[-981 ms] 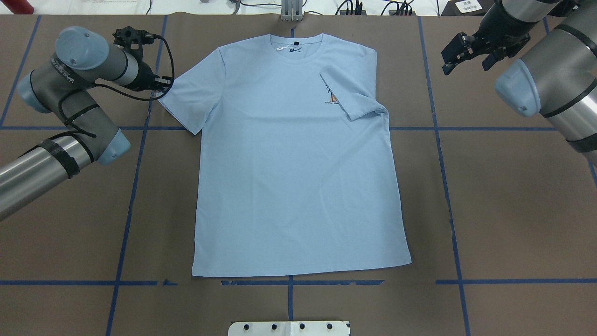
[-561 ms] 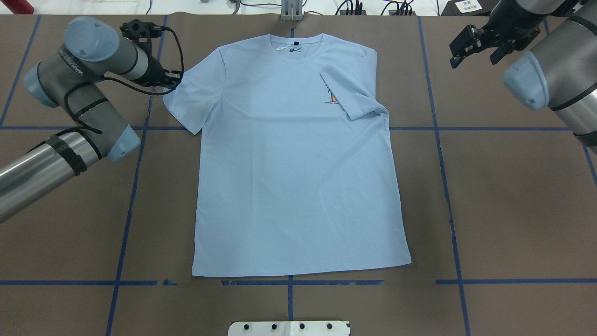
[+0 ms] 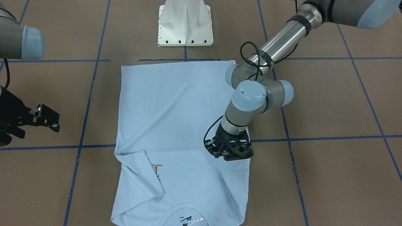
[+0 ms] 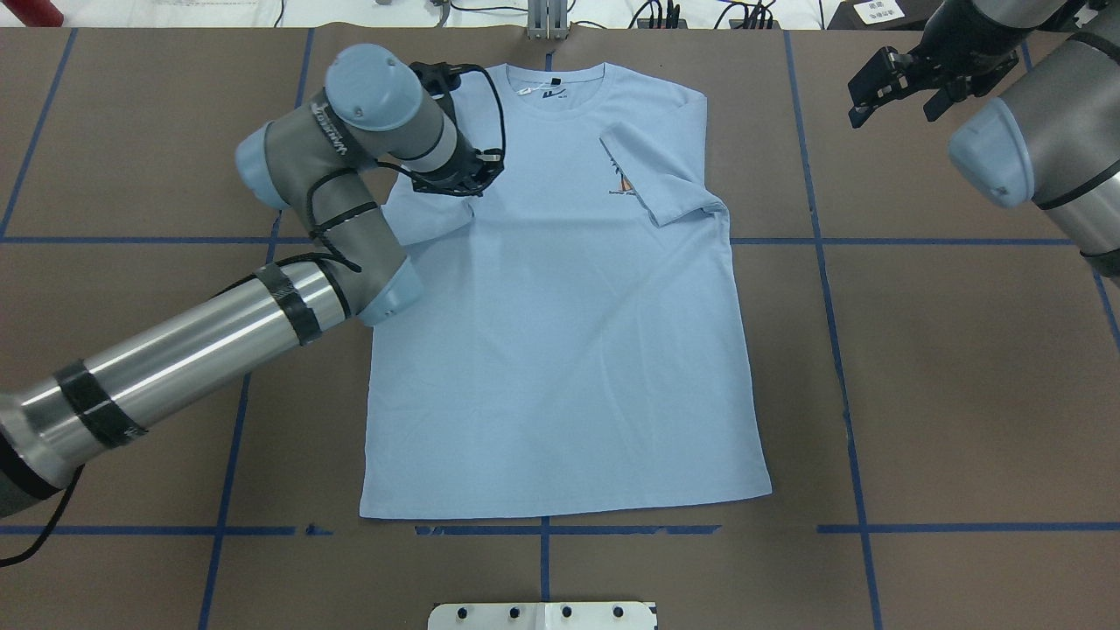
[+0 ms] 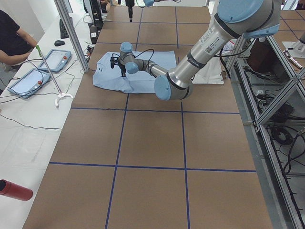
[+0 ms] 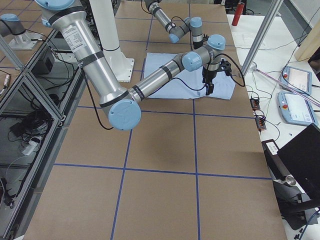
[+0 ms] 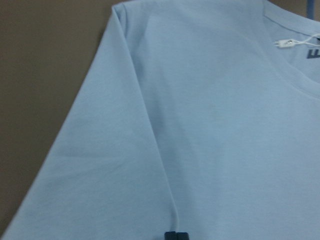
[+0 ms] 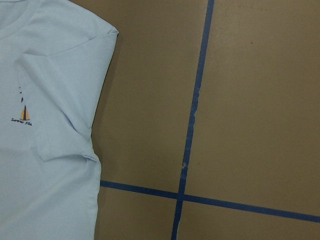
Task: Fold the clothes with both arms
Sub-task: 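Fold the sleeve nearest the left gripper inward onto the shirt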
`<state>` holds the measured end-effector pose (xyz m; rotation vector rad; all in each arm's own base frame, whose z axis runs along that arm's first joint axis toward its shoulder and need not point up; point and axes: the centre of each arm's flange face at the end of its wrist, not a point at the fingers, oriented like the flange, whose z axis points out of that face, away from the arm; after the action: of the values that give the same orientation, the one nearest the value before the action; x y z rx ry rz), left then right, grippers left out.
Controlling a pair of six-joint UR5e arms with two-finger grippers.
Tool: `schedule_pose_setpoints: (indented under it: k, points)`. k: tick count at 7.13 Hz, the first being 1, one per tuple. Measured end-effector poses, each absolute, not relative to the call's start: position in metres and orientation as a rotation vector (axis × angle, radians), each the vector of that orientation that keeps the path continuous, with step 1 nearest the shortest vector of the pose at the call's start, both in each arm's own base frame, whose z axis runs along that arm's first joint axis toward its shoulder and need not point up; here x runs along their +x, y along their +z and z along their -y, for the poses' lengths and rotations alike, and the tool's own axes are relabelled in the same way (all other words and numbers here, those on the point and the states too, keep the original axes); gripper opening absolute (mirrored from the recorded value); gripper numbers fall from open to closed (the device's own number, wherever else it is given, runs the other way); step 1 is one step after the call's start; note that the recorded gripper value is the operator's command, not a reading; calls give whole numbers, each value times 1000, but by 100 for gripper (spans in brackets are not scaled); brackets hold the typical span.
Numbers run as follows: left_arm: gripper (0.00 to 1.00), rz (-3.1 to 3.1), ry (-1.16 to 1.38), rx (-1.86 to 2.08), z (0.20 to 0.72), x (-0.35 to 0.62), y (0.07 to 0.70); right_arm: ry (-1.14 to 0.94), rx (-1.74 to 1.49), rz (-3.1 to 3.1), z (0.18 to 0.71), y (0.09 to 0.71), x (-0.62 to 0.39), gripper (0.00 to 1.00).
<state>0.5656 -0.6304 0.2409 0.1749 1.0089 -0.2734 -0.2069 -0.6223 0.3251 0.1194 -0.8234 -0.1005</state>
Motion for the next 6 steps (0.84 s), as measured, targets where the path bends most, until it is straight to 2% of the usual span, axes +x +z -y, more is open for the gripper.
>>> schedule_pose_setpoints:
  k: [1, 2, 3, 4, 6]
  points:
    - [0, -998, -299, 186, 633, 578, 233, -100, 117, 822, 622, 327, -208, 100]
    - [4, -985, -320, 203, 638, 580, 233, -101, 112, 819, 623, 329, -210, 100]
    - [95, -975, -340, 220, 645, 575, 234, -102, 109, 817, 623, 330, -212, 100]
    - [100, -973, -354, 233, 653, 568, 234, -103, 108, 817, 622, 330, -213, 100]
    - [100, -1019, -346, 262, 653, 558, 225, -90, 101, 820, 619, 330, -213, 100]
